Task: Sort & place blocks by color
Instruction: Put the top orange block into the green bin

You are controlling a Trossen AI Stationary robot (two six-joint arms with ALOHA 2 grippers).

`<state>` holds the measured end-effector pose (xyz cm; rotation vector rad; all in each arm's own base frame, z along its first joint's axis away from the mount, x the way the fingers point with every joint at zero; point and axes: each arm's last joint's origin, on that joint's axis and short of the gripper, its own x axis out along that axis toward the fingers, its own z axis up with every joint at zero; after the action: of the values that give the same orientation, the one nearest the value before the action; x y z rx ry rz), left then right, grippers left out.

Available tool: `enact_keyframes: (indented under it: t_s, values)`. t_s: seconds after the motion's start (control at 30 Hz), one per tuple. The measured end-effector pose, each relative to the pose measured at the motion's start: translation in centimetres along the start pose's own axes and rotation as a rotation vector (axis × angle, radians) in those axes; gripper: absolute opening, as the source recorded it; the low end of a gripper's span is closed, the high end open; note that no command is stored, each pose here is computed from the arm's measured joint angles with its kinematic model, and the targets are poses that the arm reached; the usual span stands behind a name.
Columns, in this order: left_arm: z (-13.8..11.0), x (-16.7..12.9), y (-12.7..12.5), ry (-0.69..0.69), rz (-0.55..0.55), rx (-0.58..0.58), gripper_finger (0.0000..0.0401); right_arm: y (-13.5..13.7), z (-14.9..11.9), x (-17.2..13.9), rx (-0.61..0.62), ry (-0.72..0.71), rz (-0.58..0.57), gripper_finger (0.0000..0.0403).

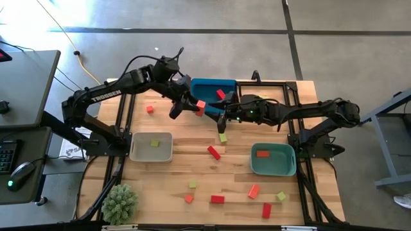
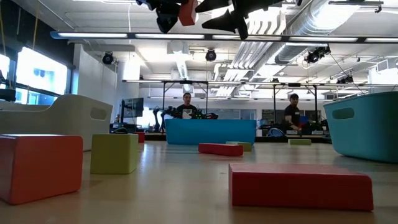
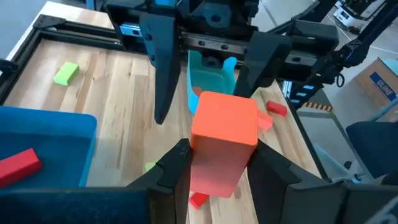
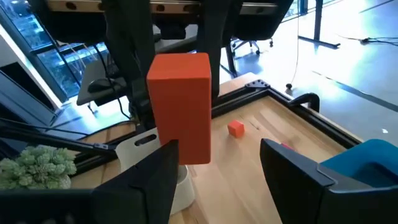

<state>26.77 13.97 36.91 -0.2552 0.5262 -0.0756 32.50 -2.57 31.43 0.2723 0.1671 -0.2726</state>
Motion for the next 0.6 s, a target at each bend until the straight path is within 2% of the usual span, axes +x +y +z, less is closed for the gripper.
enact_keyframes:
  t_s: [0.27, 0.6]
  values:
    - [0.24, 0.15, -0.11, -0.017, 0.03, -0.019, 0.0102, 0.11, -0.05, 0.01, -0.007, 0.021, 0.066, 0.0213]
    - [0.54, 0.43, -0.56, -0.038, 0.02, -0.002, 0.0102, 0.09, 0.17, 0.01, -0.023, -0.007, 0.046, 0.0213]
